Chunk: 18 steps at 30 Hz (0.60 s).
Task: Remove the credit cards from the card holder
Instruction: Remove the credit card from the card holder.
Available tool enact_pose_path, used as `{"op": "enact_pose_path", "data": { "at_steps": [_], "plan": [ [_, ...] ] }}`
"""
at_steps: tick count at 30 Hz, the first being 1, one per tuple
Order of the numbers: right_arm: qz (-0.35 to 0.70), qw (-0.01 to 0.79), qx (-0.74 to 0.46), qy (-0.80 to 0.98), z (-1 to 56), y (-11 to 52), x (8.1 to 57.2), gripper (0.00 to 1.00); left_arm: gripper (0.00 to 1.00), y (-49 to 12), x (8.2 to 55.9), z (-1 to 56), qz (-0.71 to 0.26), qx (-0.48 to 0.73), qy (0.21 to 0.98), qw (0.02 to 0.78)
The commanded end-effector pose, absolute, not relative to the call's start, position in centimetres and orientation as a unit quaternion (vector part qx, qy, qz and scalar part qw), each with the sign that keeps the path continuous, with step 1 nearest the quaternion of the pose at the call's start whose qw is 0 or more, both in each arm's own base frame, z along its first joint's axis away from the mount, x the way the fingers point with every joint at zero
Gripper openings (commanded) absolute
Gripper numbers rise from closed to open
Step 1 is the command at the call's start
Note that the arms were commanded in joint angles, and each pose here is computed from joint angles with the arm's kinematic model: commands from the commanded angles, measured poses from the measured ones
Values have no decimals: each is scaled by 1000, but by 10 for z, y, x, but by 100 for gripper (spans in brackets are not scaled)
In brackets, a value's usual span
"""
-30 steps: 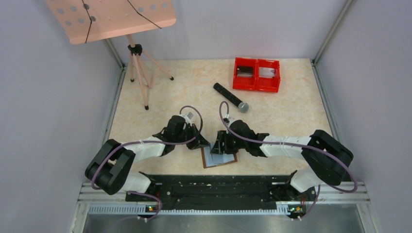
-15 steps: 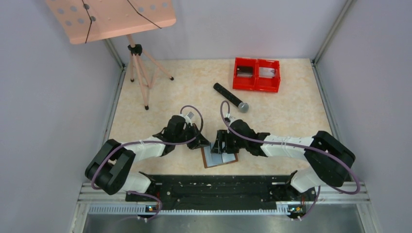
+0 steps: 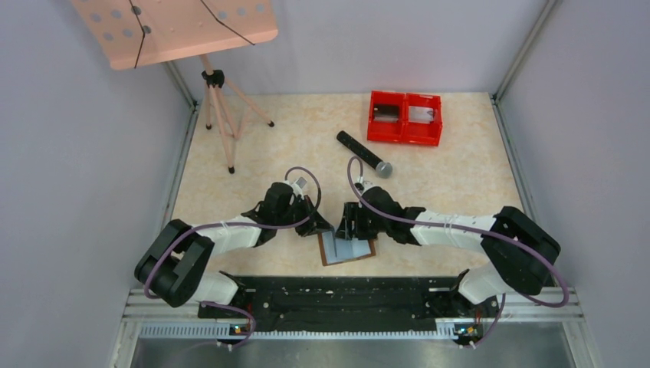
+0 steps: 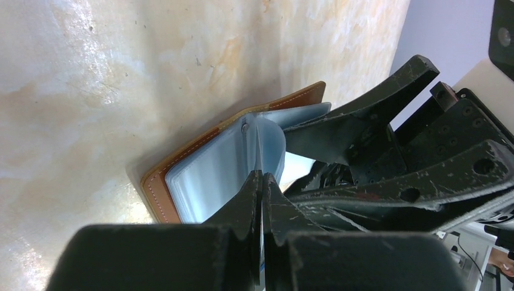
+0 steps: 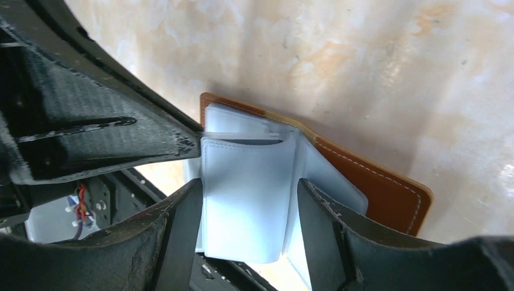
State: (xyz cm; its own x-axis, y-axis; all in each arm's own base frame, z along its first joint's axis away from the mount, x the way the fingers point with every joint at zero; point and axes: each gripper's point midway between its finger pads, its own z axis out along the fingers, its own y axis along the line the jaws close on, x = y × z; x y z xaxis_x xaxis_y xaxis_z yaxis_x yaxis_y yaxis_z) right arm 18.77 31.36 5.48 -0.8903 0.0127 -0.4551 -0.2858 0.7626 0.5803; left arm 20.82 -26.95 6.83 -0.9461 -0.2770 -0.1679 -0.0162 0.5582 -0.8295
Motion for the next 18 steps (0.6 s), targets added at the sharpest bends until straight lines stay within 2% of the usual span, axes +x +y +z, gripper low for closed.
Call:
{"op": "enact_pose_path", "data": {
  "at_steps": [1,8,18],
  "plan": [
    [318,258,-72,909,69,313,206,58,0,-277,210,79,-484,-65,860,150],
    [300,254,-69,917,66,307,205,59,0,-279,210,85,-494,-62,855,149],
    [172,279,-42,944,51,255,214,58,0,-280,207,86,-498,-61,853,144]
  ]
}}
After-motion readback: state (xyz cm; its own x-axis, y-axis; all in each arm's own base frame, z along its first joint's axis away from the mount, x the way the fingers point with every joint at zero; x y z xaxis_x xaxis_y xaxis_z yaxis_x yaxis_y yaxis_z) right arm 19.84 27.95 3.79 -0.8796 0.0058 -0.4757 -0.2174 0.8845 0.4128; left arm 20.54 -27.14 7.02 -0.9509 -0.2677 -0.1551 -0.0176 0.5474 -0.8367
